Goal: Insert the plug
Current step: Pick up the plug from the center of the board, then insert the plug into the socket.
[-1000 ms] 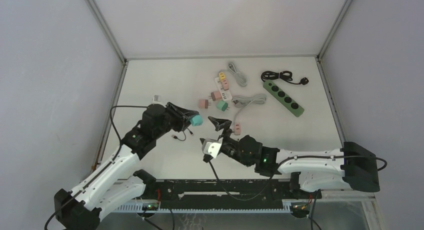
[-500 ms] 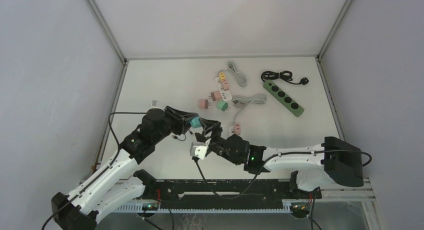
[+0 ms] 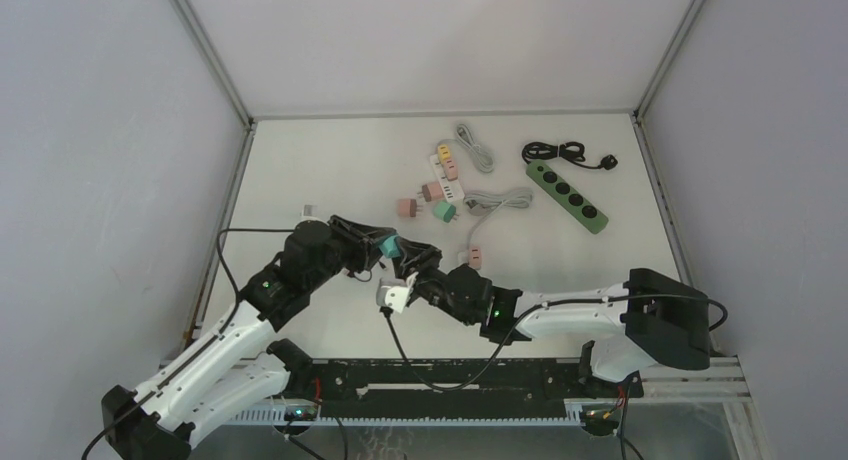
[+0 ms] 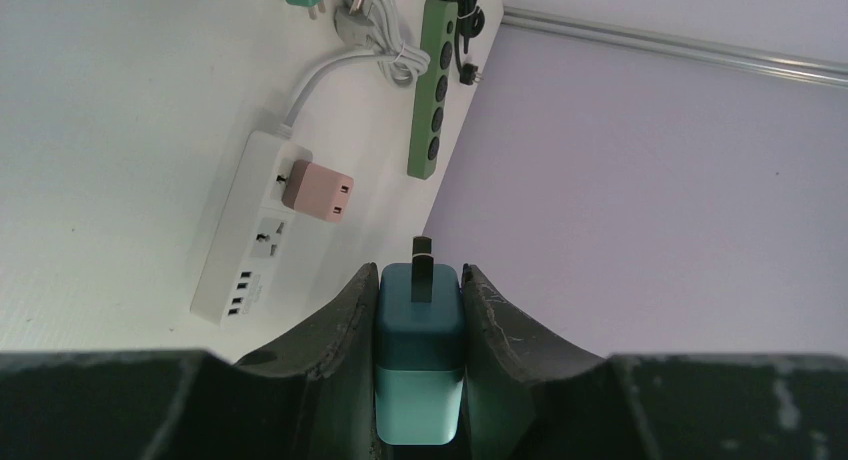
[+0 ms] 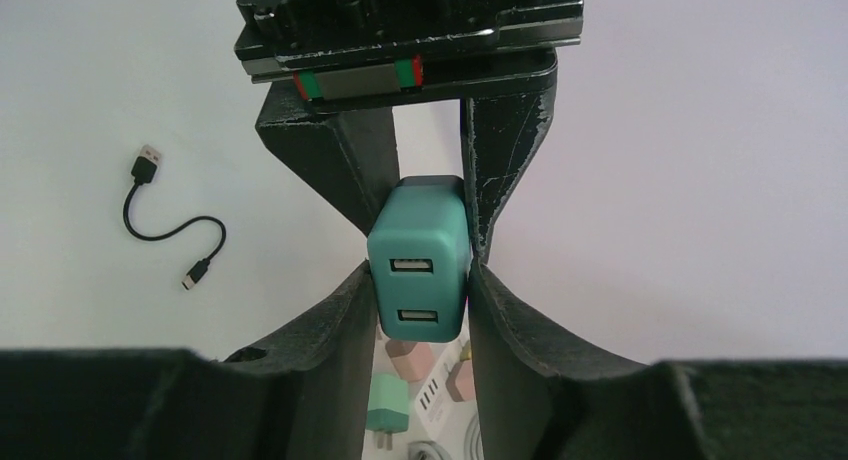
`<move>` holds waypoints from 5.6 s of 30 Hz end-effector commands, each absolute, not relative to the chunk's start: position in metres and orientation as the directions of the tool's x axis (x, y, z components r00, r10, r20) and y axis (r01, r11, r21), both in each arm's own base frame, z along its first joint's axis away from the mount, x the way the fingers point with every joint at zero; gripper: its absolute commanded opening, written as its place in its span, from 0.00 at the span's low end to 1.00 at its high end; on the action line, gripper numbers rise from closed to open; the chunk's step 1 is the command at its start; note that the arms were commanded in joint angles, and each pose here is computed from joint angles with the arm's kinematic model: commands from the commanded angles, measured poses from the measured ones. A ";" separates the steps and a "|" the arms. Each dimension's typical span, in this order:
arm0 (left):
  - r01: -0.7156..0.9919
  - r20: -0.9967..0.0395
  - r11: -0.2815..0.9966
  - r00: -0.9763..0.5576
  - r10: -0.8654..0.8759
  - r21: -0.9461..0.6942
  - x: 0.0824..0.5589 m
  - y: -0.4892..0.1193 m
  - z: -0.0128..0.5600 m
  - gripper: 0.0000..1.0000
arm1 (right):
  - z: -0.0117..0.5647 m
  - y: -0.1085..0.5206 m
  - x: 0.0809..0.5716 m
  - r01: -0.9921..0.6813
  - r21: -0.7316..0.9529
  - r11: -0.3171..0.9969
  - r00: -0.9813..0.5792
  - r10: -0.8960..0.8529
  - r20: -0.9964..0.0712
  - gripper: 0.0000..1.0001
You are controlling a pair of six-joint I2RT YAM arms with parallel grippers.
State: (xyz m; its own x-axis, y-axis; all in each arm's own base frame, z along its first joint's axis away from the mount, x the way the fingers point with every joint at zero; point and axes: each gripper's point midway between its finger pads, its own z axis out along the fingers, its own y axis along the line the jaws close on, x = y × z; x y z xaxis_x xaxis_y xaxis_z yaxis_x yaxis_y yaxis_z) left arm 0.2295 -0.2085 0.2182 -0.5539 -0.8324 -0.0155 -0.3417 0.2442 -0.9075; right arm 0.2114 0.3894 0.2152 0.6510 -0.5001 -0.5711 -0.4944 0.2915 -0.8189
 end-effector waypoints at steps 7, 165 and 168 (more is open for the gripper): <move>-0.315 0.024 0.193 -0.573 -0.819 -0.929 0.228 -0.219 0.229 0.01 | 0.231 0.396 0.225 -0.419 -0.836 0.353 0.661 -0.512 -0.548 0.36; 0.208 -0.338 0.612 -0.935 -0.104 -0.763 0.223 -0.368 0.044 0.33 | 0.036 0.204 0.184 -0.206 -0.106 0.973 -0.948 -0.225 -0.227 0.00; 0.204 -0.332 0.610 -0.938 -0.103 -0.766 0.222 -0.368 0.043 0.33 | 0.032 0.201 0.181 -0.205 -0.127 0.970 -0.948 -0.229 -0.220 0.00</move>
